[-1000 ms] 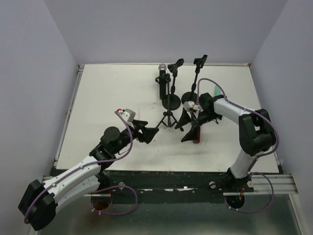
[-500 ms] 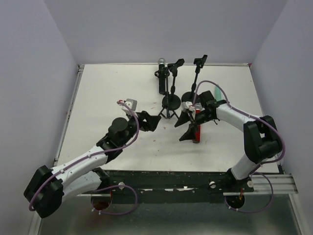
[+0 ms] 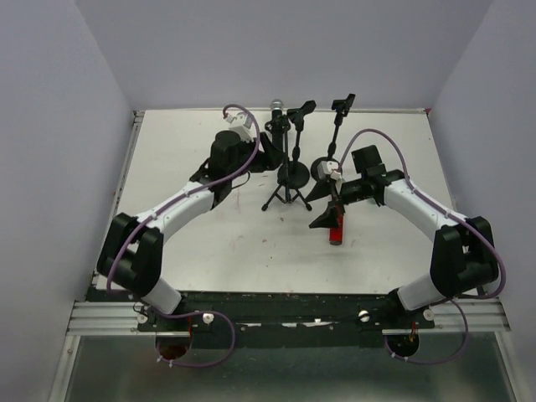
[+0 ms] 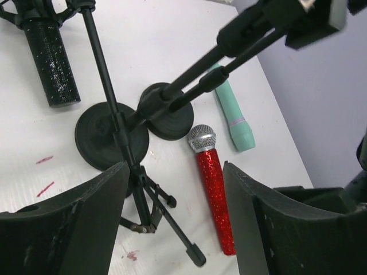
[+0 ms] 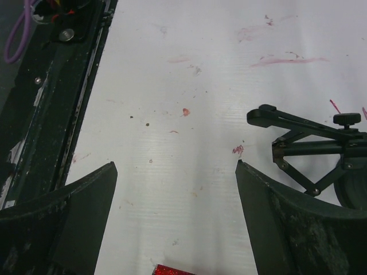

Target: Attach the microphones to the stand

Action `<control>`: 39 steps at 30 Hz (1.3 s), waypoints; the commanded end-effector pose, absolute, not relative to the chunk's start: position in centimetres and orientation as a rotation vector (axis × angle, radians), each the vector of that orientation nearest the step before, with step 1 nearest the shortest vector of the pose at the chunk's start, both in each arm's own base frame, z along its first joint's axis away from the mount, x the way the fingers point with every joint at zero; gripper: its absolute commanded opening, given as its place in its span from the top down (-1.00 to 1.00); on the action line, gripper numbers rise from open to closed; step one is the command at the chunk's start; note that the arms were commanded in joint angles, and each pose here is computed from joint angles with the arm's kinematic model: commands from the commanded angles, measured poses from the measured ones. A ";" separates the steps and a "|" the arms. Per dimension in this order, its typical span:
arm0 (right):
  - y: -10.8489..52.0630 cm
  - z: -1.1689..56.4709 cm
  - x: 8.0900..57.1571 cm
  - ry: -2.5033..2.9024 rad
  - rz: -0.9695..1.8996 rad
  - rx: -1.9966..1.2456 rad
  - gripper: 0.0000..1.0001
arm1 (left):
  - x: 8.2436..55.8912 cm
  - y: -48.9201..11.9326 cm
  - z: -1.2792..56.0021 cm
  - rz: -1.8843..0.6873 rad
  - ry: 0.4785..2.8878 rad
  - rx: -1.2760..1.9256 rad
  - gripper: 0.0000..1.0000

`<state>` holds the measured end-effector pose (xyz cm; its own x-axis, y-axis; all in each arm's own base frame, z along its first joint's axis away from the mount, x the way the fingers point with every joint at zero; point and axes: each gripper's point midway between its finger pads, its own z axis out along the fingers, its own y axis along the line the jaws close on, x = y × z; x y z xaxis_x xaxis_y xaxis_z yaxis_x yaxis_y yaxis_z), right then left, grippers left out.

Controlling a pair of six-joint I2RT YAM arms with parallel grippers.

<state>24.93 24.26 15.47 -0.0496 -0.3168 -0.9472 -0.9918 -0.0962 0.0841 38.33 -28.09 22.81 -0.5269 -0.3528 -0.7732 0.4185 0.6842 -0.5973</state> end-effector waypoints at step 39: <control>21.9 18.3 25.9 1.405 1.192 -1.397 -0.85 | 52.5 -31.7 12.6 -0.687 2.395 -0.090 0.10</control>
